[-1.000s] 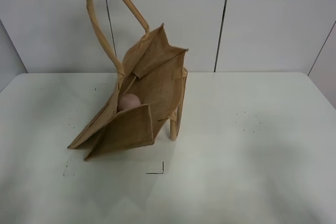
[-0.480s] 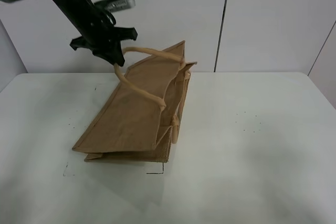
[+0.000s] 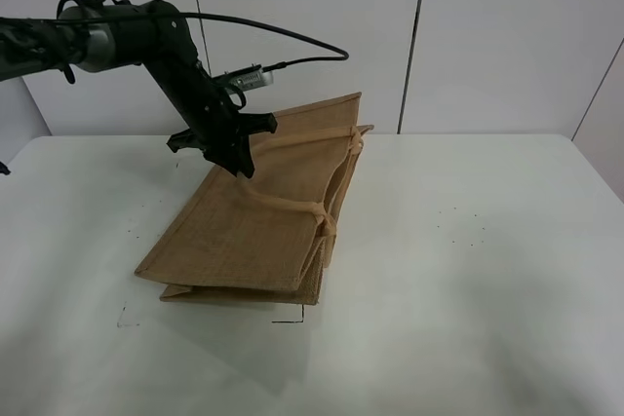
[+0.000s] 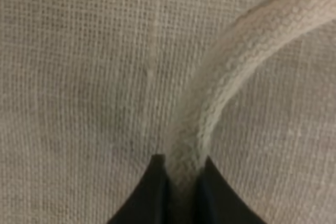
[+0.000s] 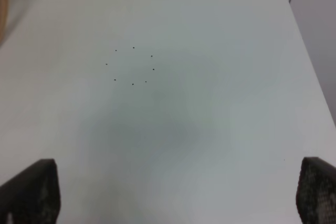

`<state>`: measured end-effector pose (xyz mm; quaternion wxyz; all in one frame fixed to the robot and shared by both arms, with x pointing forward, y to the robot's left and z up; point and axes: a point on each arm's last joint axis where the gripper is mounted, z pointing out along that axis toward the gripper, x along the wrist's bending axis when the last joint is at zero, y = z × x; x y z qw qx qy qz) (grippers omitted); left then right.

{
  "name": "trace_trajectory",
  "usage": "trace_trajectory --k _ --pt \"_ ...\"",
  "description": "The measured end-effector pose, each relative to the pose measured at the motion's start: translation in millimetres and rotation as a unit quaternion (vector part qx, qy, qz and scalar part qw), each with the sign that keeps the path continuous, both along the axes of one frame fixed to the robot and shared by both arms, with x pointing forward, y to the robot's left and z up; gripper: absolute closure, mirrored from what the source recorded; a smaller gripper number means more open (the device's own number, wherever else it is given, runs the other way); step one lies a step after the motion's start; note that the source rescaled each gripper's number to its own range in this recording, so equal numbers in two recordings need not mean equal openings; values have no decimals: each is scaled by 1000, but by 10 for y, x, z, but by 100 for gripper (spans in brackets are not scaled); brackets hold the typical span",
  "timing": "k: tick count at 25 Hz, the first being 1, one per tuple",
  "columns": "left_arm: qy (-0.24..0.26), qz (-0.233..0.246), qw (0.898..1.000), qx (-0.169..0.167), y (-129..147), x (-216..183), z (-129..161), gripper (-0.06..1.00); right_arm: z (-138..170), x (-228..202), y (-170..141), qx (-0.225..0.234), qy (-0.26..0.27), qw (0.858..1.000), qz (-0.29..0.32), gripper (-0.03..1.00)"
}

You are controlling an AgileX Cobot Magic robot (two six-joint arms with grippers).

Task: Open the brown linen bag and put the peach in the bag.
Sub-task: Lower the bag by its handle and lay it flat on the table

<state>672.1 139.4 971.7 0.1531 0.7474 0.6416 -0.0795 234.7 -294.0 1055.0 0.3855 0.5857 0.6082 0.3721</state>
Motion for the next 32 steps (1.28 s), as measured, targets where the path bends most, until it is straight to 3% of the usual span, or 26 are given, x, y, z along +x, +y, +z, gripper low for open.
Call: trace_trajectory --k 3,5,6,10,12,20,22,28,32 --pt "-8 -6 1000 -1 -43 2 -10 94 0 0 0 0 0 1000 0 -3" --pt "-13 -8 1000 -2 -45 9 -8 84 0 0 0 0 0 1000 0 -3" --pt "-15 -9 1000 -2 -46 12 -8 75 0 0 0 0 0 1000 0 -3" --pt "-16 -10 1000 -3 -55 10 -7 18 0 0 0 0 0 1000 0 -3" --pt "-15 -11 1000 -3 -55 8 -7 6 0 0 0 0 0 1000 0 -3" --pt "-22 -27 999 -4 -70 38 198 0 0 0 0 0 0 1000 0 -3" --pt "-41 -33 999 12 -46 77 294 0 0 0 0 0 0 1000 0 -3" --pt "-56 1 992 117 264 166 394 0 0 0 0 0 0 1000 0 -3" --pt "-46 46 990 125 656 255 392 0 0 0 0 0 0 1000 0 -3"
